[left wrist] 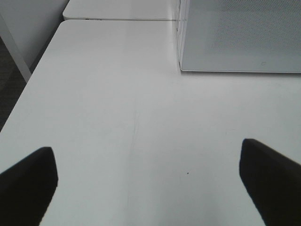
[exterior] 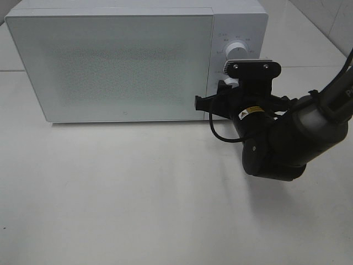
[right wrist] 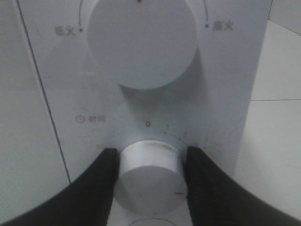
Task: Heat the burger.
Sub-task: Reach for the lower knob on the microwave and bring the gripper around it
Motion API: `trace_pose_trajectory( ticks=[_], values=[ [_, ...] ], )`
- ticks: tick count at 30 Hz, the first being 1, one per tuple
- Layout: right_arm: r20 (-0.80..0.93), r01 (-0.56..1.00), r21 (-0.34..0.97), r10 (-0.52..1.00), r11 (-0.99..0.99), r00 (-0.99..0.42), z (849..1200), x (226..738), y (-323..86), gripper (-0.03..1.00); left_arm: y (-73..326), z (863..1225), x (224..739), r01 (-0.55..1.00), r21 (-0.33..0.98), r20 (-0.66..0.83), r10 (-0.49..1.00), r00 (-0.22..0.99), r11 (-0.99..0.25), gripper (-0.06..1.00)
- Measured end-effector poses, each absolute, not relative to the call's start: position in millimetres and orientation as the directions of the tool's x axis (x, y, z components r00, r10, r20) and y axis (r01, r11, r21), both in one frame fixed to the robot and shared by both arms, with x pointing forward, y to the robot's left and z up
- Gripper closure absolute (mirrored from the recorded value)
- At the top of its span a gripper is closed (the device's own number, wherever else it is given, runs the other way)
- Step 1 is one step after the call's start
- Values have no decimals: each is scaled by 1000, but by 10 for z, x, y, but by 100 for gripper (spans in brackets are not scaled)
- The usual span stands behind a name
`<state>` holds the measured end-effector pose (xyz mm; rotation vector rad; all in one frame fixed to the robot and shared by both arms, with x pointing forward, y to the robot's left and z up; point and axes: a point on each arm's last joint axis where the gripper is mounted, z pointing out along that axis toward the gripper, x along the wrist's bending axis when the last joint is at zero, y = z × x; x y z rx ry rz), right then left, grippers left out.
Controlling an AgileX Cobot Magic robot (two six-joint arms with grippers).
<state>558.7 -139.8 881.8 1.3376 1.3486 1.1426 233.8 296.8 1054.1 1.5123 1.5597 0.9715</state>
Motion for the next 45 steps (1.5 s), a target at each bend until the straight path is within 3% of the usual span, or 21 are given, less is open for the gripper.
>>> trace_pose_trajectory(
  ticks=[9, 22, 32, 45],
  values=[
    [39, 177, 984, 999, -36, -14, 8818, 5587, -1398, 54, 2969, 10541, 2338, 436, 900, -4, 1000, -28, 16, -5],
    [361, 174, 916, 932, -362, 39, 8814, 5587, -1405, 54, 2969, 10541, 2338, 436, 900, -4, 1000, -28, 16, -5],
    [624, 156, 761, 776, -630, 91, 8809, 5581, -1408, 53, 2969, 10541, 2338, 436, 900, -4, 1000, -28, 16, -5],
    [828, 121, 531, 544, -838, 136, 8805, 5577, -1411, 53, 2969, 10541, 2338, 436, 900, -4, 1000, -28, 16, -5]
  ],
)
